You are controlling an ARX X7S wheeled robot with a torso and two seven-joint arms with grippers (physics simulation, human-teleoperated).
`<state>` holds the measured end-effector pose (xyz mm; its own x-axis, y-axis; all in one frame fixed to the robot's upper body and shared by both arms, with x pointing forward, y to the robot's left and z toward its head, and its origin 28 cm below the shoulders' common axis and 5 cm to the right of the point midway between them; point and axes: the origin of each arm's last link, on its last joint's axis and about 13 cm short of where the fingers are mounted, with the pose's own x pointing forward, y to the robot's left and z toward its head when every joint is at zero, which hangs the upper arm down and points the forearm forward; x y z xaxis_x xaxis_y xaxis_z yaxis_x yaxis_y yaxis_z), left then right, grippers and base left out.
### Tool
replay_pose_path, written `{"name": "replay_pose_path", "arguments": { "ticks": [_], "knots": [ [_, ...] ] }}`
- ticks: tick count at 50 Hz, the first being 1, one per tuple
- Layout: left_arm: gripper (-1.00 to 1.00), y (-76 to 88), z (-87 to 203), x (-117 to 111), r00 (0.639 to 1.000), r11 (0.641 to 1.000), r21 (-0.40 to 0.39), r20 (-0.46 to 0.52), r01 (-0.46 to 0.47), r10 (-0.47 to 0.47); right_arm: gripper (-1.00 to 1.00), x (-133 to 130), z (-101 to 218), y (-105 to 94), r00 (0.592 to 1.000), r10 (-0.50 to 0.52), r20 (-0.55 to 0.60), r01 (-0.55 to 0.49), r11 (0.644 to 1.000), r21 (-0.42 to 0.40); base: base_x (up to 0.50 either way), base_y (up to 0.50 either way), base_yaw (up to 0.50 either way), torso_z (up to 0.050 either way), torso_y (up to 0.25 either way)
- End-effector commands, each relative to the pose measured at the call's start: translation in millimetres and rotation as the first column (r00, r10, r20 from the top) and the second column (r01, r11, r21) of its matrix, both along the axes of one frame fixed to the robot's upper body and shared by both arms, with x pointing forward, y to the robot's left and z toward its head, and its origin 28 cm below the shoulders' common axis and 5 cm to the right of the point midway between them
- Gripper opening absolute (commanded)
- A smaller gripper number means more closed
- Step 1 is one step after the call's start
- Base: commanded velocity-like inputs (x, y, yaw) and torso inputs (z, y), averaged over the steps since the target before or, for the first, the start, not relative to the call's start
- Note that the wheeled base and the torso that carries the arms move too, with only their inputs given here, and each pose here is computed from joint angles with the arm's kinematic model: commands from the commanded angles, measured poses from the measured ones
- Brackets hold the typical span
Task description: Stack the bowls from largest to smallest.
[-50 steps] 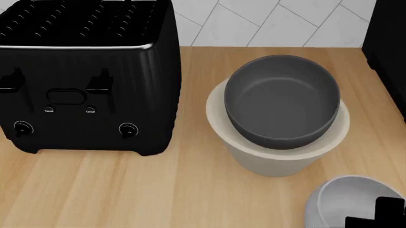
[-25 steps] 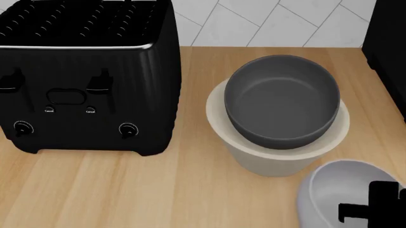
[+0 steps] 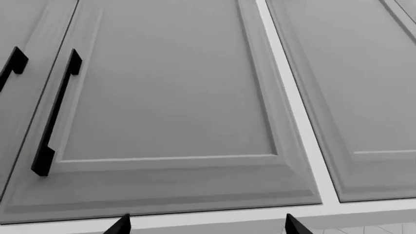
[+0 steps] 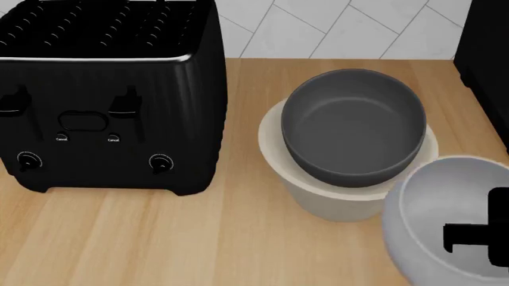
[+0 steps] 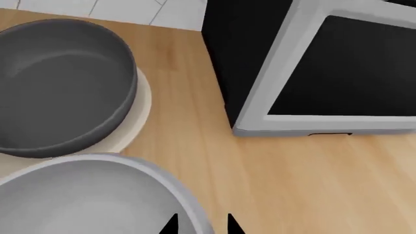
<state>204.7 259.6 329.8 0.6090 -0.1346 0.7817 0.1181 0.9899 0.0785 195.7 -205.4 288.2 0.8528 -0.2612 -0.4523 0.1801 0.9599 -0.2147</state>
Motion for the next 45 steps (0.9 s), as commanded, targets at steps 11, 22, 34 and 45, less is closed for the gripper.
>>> {"name": "replay_pose_path", "arguments": {
  "ticks": [11, 22, 34, 45],
  "knots": [
    [1.00, -0.3, 3.2, -1.8, 1.000, 1.000, -0.002, 0.005, 0.003, -0.003, -1.00, -6.7, 50.5, 6.6, 0.993, 0.026, 0.113, -0.020, 0.998, -0.059, 0.00, 0.00, 0.00, 0.000, 0.000],
    [1.00, 0.5, 3.2, -2.9, 1.000, 1.000, -0.001, 0.006, 0.004, -0.004, -1.00, 27.3, 71.7, 22.9, 0.985, 0.078, 0.157, -0.068, 0.995, -0.068, 0.00, 0.00, 0.00, 0.000, 0.000],
    [1.00, 2.5, 3.4, -4.0, 1.000, 1.000, 0.005, 0.002, 0.001, -0.001, -1.00, 80.5, 73.1, 37.2, 0.978, 0.134, 0.162, -0.121, 0.989, -0.083, 0.00, 0.00, 0.00, 0.000, 0.000],
    [1.00, 4.9, 5.7, -6.5, 1.000, 1.000, 0.004, 0.005, -0.012, 0.012, -1.00, 113.3, 67.2, 46.2, 0.977, 0.147, 0.152, -0.136, 0.987, -0.081, 0.00, 0.00, 0.00, 0.000, 0.000]
  ]
}}
